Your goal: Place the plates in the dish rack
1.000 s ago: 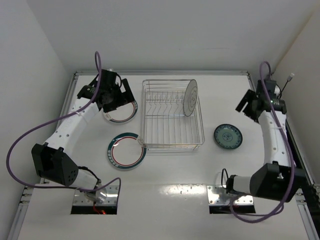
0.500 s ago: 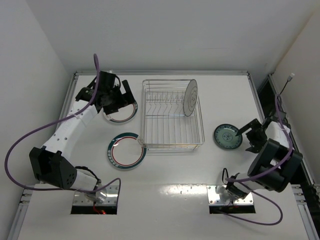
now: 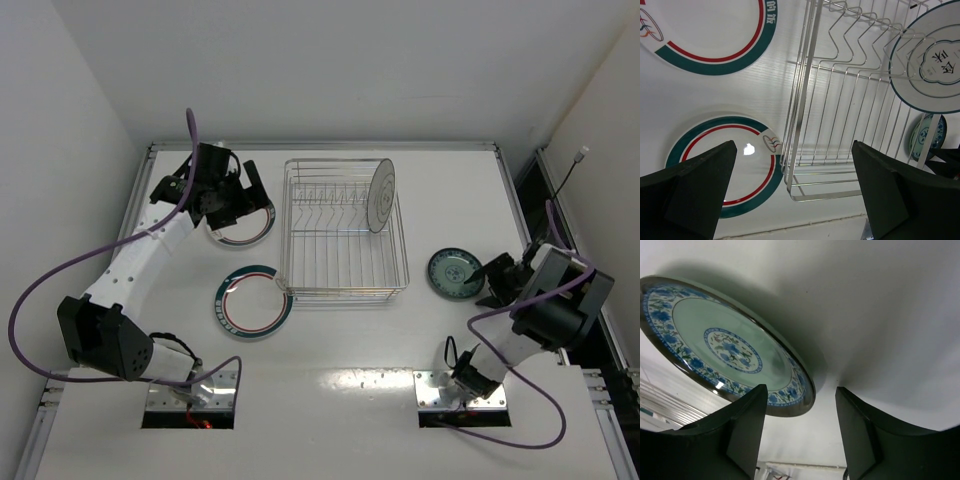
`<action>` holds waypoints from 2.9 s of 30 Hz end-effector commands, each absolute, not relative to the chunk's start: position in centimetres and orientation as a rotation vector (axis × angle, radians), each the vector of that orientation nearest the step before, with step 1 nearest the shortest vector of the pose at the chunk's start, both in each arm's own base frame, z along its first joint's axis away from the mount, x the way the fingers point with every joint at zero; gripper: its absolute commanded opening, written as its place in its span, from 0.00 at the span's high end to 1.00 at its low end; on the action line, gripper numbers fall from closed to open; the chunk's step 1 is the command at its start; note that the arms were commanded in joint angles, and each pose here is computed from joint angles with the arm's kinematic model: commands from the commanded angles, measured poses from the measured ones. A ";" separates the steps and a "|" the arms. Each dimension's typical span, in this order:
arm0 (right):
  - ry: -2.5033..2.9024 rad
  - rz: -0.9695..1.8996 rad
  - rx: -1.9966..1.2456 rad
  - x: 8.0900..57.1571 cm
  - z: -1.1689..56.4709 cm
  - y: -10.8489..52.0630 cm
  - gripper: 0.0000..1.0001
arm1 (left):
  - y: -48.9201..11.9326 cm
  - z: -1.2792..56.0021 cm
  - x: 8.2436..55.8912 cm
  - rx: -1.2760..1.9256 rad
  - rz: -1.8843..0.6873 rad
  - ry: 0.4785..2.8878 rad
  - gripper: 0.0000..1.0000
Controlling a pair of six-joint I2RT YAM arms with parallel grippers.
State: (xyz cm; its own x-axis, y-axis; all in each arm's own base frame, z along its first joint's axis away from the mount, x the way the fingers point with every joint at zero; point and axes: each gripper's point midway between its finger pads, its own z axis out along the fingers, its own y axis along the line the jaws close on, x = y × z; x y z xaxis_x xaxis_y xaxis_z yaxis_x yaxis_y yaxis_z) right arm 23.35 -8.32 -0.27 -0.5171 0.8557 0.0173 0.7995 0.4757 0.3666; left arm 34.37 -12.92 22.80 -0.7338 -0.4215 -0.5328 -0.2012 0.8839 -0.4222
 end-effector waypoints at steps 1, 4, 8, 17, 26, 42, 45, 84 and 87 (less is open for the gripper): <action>2.523 0.542 1.365 25.3 0.1 -8.7 0.47 | -12.8 24.7 34.8 -0.446 -0.478 2.337 0.00; 2.533 0.569 1.357 25.8 -0.1 -8.5 0.54 | -12.6 24.7 34.8 -0.439 -0.463 2.335 0.00; 2.547 0.571 1.327 27.0 0.1 -8.7 0.64 | -12.6 24.7 34.8 -0.439 -0.463 2.335 0.00; 2.550 0.559 1.311 28.4 0.2 -9.1 1.00 | -12.6 24.7 34.8 -0.439 -0.463 2.335 0.00; 2.400 0.590 1.169 30.8 4.9 -8.8 1.00 | -12.8 24.4 34.9 -0.436 -0.469 2.347 0.00; 2.111 0.465 0.822 38.7 23.2 -6.3 1.00 | -13.1 24.3 34.6 -0.441 -0.490 2.361 0.00; 2.058 0.375 0.716 40.2 28.2 -4.4 1.00 | -13.0 24.3 34.7 -0.445 -0.480 2.358 0.00; 2.267 -0.752 -0.128 45.5 23.3 14.2 1.00 | -12.4 24.3 33.8 -0.453 -0.459 2.352 0.00; 2.296 -0.778 -0.137 45.2 22.6 14.1 1.00 | -12.3 24.6 33.7 -0.452 -0.463 2.343 0.00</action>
State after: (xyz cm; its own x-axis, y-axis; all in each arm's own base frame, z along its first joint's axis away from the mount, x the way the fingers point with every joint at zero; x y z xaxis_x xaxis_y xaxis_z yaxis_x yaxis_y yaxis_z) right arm 45.48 14.17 21.14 -0.7608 -0.3071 -0.5717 0.0875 0.8244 -0.5592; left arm 34.04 -12.81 23.31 -0.7252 -0.4263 -0.5408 -0.1980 0.8813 -0.4291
